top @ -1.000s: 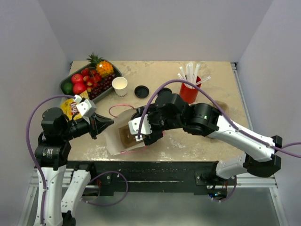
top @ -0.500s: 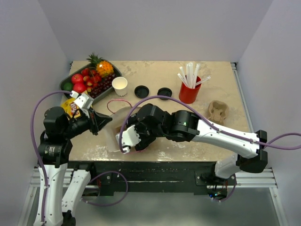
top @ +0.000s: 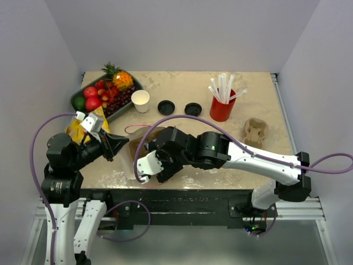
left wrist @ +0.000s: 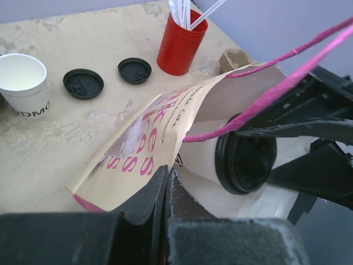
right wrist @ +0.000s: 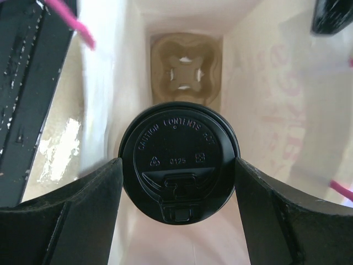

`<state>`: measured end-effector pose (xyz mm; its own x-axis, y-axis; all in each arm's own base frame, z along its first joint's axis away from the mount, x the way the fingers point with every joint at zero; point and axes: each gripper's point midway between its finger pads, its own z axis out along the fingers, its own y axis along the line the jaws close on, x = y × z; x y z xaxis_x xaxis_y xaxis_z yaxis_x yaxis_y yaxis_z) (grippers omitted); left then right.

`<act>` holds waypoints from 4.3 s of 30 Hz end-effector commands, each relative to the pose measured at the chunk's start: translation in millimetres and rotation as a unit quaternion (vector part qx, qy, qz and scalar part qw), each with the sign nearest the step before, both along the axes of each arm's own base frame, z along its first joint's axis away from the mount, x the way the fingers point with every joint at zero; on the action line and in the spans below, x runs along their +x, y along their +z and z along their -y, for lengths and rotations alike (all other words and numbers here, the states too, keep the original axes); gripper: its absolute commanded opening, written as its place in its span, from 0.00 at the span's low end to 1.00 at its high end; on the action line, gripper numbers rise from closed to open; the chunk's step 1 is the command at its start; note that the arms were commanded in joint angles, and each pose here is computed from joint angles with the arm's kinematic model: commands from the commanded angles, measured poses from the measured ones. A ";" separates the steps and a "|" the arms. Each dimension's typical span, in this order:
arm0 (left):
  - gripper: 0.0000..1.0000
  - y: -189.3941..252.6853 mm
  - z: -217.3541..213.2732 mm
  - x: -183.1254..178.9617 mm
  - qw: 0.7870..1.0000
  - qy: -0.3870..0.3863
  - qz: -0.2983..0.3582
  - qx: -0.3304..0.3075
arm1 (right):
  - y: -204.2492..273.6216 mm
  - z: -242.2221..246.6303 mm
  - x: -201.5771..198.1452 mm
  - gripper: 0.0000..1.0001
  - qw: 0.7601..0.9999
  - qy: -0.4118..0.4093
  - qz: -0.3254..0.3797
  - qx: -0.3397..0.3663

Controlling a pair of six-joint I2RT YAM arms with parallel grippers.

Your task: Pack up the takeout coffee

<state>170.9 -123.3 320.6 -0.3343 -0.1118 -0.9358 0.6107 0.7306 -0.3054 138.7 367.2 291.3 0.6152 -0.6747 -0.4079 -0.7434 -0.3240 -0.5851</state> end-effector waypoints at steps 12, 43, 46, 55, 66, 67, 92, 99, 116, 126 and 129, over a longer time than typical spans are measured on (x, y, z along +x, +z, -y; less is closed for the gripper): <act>0.00 -11.2 1.8 -32.6 0.997 -0.048 0.060 0.032 | -4.7 -14.6 19.8 0.00 0.997 -0.069 0.012 0.016; 0.00 -26.9 6.7 -18.6 0.997 -0.071 -0.002 -0.008 | -65.9 1.9 72.7 0.00 0.999 -0.040 0.013 -0.019; 0.00 -25.6 5.7 -13.0 0.998 -0.066 -0.004 -0.014 | -71.5 -2.1 71.3 0.00 1.000 -0.019 0.012 -0.022; 0.00 -28.5 5.9 -6.3 0.997 -0.065 -0.019 -0.026 | -86.8 -11.9 89.4 0.00 0.999 -0.034 -0.005 -0.009; 0.00 -49.7 2.3 -4.3 0.996 -0.077 -0.039 0.005 | -90.6 -15.8 127.0 0.00 0.990 -0.113 0.002 0.078; 0.00 -50.8 1.3 -3.0 0.996 -0.075 -0.042 0.007 | -91.4 -16.8 127.9 0.00 0.990 -0.113 0.001 0.083; 0.00 -53.3 -20.9 40.7 0.996 -0.019 -0.074 0.044 | -146.6 -50.9 152.8 0.00 0.932 -0.237 -0.262 0.084; 0.00 -46.1 -22.9 43.4 0.997 -0.005 -0.065 0.041 | -167.0 -43.1 153.4 0.00 0.897 -0.320 -0.295 0.079; 0.00 -17.1 -26.1 42.2 0.996 -0.011 0.015 0.084 | -198.7 -5.6 146.7 0.02 0.932 -0.300 -0.203 0.024; 0.00 -11.9 -23.0 36.5 0.994 -0.026 0.042 0.094 | -197.8 -4.9 143.1 0.08 0.927 -0.309 -0.210 0.036; 0.00 -13.0 -22.8 34.8 0.994 -0.030 0.045 0.100 | -192.4 -8.3 149.3 0.10 0.928 -0.311 -0.202 0.040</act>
<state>209.0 -93.6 268.7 -0.4197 0.0528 -0.9061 0.5925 0.7722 -0.2295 301.9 407.2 155.6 0.0282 -0.6860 -0.7271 -0.9133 0.2779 -0.2976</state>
